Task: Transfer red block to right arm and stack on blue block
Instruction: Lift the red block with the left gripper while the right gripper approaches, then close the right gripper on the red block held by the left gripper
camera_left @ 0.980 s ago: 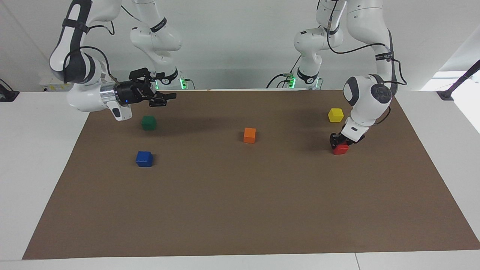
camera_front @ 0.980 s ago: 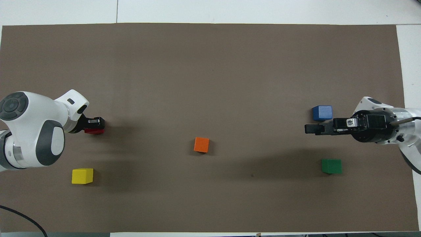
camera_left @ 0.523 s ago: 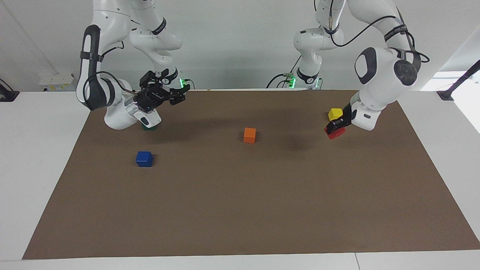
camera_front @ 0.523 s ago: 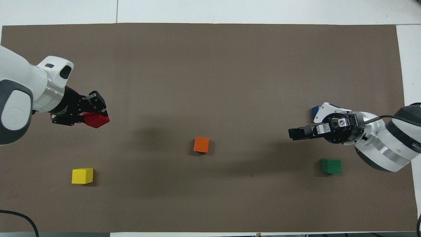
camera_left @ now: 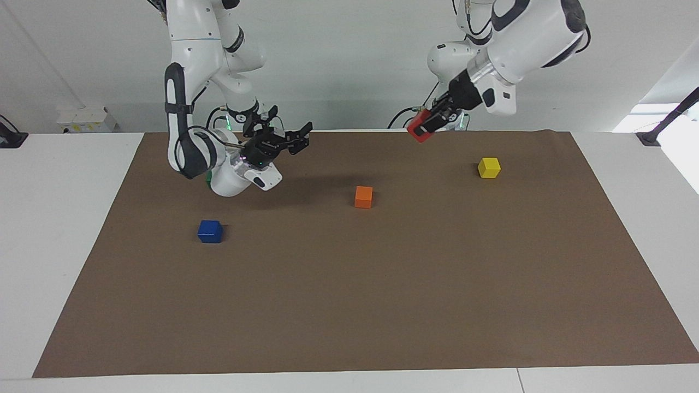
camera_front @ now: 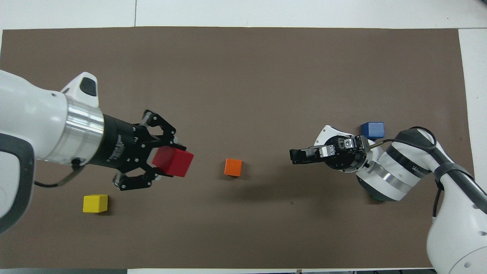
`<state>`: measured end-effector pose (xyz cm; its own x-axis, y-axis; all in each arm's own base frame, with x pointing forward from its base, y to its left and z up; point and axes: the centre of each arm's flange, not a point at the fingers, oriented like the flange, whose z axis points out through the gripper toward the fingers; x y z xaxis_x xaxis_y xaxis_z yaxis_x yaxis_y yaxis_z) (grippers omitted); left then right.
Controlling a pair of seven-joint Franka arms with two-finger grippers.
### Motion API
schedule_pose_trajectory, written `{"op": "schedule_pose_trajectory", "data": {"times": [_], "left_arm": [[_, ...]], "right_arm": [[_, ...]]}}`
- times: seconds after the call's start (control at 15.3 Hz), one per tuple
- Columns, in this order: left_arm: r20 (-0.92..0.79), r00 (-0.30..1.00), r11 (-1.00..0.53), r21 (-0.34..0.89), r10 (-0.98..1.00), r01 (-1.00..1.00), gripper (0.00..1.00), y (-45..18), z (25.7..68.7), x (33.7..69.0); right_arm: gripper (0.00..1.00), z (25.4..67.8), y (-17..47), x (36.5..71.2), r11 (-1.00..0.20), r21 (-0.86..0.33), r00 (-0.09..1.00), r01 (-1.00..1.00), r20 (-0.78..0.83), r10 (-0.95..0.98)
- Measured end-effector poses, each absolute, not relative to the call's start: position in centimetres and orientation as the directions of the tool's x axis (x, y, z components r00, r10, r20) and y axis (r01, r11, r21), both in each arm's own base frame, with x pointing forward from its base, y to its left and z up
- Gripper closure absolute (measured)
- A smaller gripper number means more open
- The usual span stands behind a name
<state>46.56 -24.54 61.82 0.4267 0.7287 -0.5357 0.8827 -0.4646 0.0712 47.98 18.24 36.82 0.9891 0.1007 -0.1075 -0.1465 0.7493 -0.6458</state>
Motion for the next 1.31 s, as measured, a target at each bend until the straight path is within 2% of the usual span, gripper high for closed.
{"op": "schedule_pose_trajectory", "data": {"times": [0.2, 0.33, 0.65, 0.91, 1.31], "left_arm": [[-0.606, 0.183, -0.229, 0.002, 0.774, 0.973, 0.45, -30.0, 63.4, 45.0], [-0.625, 0.073, -0.105, -0.014, 0.777, 0.994, 0.45, -32.5, 63.9, 44.5], [-0.613, -0.217, 0.15, -0.16, 0.76, 0.976, 0.45, -36.7, 62.3, 42.0], [-0.589, -0.276, 0.226, -0.158, 0.76, 0.961, 0.45, -36.6, 60.1, 40.4], [-0.605, -0.254, 0.238, -0.109, 0.754, 0.965, 0.45, -38.1, 58.8, 38.5]], "right_arm": [[0.0, 35.6, 20.7, 47.3, 0.755, -0.638, 0.988, -0.15, -0.113, 0.101], [0.0, 34.3, 21.7, 47.0, 0.755, -0.644, 0.992, -0.123, -0.1, 0.076], [0.0, 31.7, 23.3, 46.5, 0.755, -0.644, 0.992, -0.122, -0.102, 0.073], [0.0, 32.5, 25.3, 46.4, 0.775, -0.622, 0.993, -0.114, -0.093, 0.072], [0.0, 32.5, 28.0, 45.4, 0.774, -0.619, 0.991, -0.129, -0.103, 0.082]]}}
